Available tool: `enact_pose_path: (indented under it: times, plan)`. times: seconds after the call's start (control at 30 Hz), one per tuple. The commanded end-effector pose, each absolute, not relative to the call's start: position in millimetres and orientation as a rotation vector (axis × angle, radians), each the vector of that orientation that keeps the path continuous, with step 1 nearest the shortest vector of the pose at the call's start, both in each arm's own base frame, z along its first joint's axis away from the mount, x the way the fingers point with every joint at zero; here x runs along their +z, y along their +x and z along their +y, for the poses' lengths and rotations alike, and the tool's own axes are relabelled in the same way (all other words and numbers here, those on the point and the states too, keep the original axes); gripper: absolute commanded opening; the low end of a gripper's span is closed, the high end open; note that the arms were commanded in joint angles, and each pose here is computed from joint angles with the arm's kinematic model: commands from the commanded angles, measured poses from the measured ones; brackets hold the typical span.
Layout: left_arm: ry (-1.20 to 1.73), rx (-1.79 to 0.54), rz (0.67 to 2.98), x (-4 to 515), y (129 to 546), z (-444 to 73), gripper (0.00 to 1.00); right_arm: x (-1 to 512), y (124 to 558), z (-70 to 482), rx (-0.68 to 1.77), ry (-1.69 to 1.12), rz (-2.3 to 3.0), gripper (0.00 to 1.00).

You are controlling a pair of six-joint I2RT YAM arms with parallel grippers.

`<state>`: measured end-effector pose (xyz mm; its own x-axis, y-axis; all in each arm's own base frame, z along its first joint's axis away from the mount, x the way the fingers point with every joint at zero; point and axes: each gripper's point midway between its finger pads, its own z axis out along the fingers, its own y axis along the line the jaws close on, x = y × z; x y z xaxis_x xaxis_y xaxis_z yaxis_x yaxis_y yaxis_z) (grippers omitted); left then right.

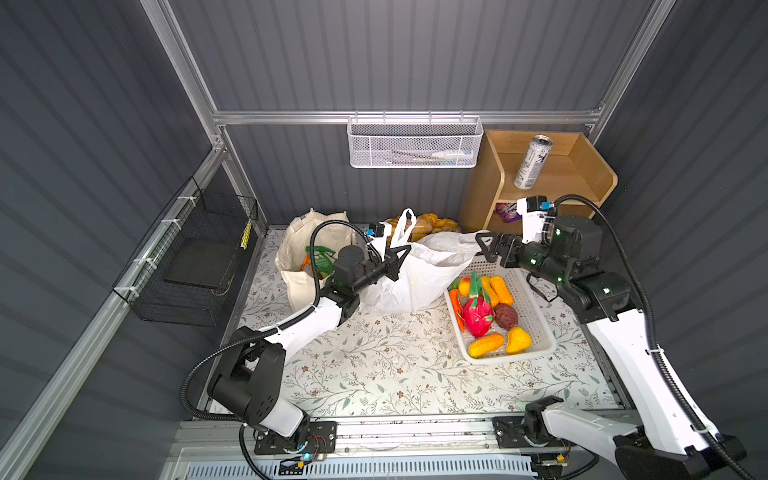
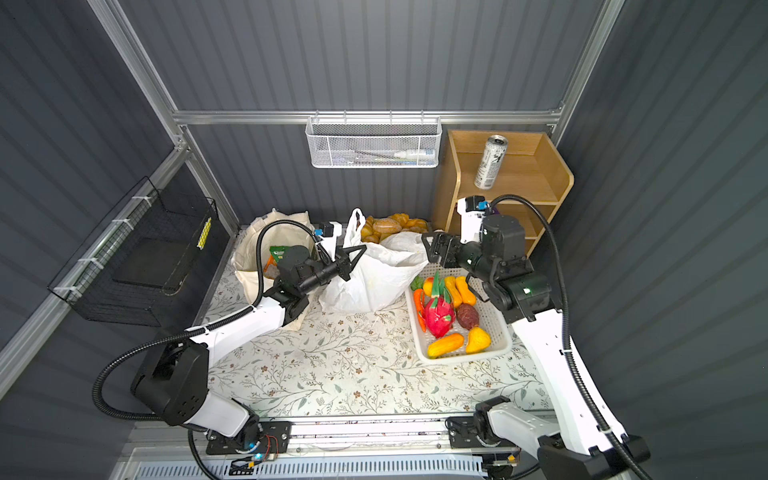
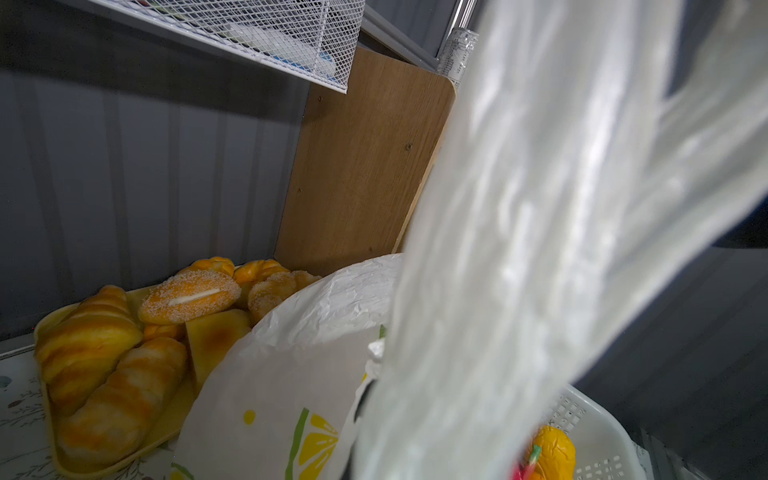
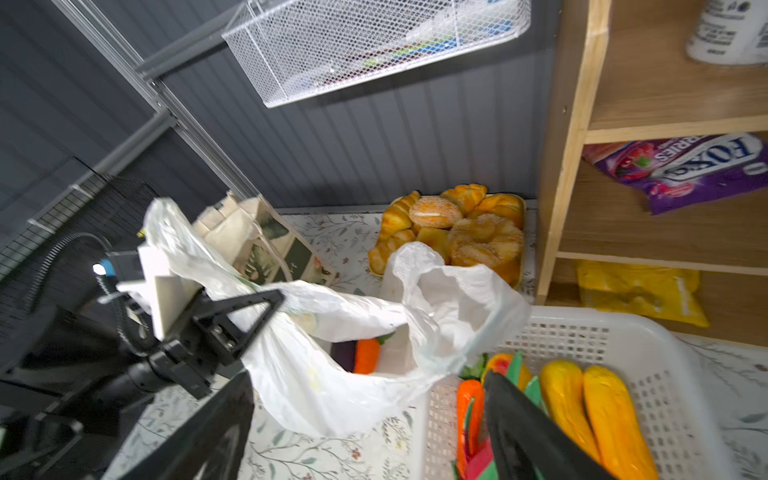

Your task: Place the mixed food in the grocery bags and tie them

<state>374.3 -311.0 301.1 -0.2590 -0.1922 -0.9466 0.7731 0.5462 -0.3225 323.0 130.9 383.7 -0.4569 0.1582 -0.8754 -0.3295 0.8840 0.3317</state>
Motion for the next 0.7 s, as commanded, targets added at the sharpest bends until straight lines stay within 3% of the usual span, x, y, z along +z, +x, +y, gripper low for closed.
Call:
enact_pose_path:
  times: [0.0, 0.2, 0.57, 0.67]
  plan:
    - [0.522, -1.034, 1.526, 325.4, 366.4, -309.5, 0.00, 356.6, 329.4, 119.5, 0.413, -0.184, 1.991, 0.89]
    - [0.527, -1.035, 1.530, 326.5, 365.6, -309.7, 0.00, 346.1, 342.3, 116.6, 0.353, -0.203, 1.978, 0.90]
    - [0.545, -1.067, 1.519, 329.7, 362.3, -313.3, 0.00, 335.2, 363.3, 124.1, 0.331, -0.310, 1.922, 0.83]
    - [0.552, -1.078, 1.518, 331.1, 361.1, -314.6, 0.00, 330.3, 366.2, 123.1, 0.355, -0.305, 1.891, 0.73]
